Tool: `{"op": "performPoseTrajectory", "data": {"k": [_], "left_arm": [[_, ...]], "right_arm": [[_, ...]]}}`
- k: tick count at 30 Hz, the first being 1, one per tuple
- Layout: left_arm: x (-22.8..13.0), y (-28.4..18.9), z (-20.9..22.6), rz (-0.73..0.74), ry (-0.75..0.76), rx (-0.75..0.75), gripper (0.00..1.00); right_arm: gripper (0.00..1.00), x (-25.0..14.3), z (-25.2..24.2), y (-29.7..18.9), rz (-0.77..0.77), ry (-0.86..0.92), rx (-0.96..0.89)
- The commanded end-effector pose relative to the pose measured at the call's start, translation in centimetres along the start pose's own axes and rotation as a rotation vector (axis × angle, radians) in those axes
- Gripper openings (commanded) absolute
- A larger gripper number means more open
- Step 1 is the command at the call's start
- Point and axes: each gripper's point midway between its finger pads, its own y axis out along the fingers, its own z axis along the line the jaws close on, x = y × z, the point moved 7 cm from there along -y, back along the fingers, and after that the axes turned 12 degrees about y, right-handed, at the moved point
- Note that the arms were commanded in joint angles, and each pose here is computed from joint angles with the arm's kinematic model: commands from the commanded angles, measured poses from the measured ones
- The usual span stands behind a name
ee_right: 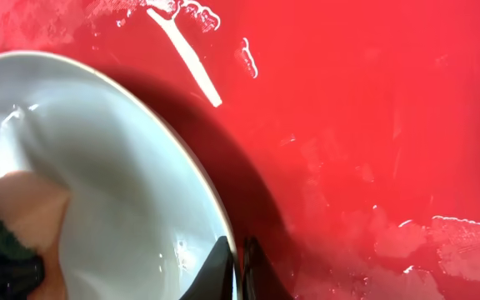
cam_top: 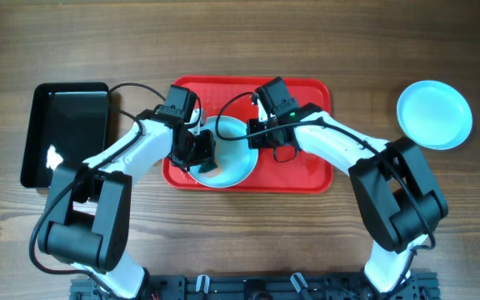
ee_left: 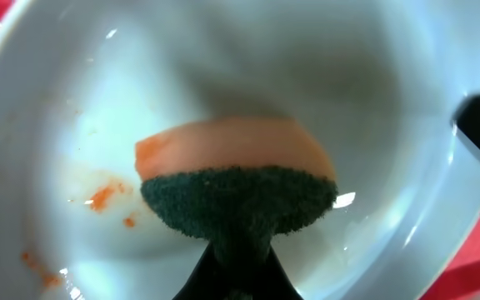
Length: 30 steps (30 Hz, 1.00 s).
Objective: Clean dirty plates on tray and stack at the side
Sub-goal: 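Scrub the plate center again, then lift the sponge away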
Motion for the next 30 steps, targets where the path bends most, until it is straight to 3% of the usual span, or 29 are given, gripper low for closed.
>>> {"op": "performPoseTrajectory", "data": {"k": [1,4,15,22,30], "left_arm": [[-1.5,1.1,2.9,0.046,0.001,0.267,0.04],[-1.2,0.4,4.7,0.016,0.009,0.448,0.04],[-0.1,-1.7,7.5,-0.084,0.015,0.806,0.04],[0.2,-2.5,7.7,-0.127,-0.019,0.85,0.04],[1.4,-5.2,6.6,-0.288,-0.082,0.812,0.04]], "right_arm": [[0.04,-0.2,-1.0,0.9,0.001,0.024,-0.061],[0.04,-0.2,-1.0,0.9,0.001,0.024,-0.061],[0.04,-0.1,-1.3,0.8,-0.012,0.047,-0.082],[0.04,-0.1,-1.3,0.8,-0.014,0.048,-0.084],[0.04,0.0,-1.5,0.8,-0.026,0.067,-0.104]]}}
